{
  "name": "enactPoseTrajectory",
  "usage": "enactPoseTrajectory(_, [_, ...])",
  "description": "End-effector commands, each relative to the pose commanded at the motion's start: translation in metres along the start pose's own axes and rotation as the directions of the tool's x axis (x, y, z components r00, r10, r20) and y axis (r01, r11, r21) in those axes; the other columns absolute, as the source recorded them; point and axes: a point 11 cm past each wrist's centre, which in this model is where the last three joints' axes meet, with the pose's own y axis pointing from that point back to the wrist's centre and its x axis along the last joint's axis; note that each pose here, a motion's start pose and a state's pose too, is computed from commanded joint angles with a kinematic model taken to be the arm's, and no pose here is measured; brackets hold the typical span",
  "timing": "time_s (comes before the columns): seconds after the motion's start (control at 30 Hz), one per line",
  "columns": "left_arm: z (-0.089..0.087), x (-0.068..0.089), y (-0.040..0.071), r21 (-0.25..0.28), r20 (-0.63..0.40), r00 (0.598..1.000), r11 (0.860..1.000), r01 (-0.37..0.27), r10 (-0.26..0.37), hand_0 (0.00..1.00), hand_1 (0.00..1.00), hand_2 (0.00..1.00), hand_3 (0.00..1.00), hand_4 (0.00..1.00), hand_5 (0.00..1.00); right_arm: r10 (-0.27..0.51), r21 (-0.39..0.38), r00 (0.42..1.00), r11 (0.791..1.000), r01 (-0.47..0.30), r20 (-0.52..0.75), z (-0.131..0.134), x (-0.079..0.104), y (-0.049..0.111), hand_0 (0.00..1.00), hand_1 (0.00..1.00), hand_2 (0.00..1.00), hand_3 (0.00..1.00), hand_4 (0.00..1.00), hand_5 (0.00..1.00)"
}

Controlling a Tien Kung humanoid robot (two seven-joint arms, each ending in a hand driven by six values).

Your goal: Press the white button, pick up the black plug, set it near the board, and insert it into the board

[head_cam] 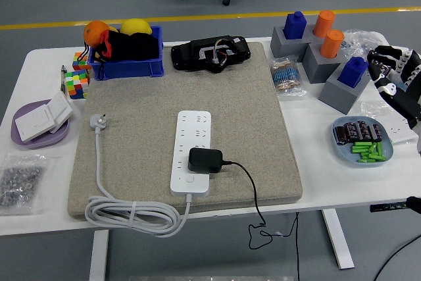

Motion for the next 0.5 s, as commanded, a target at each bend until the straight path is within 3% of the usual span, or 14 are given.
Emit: enactPoseTrajectory(0.5, [-0.0047,-0.0002,-0.0006,0.009,0.002,1.000,1.000,0.000,0.000,0.829,0.796,0.772,0.802,0.597,0.485,0.003,-0.004,1.000,1.000,-0.003,0.002,0.0010,0.0000,0.0020,0.810,0.681,0.706,0.654,0.821,0.430])
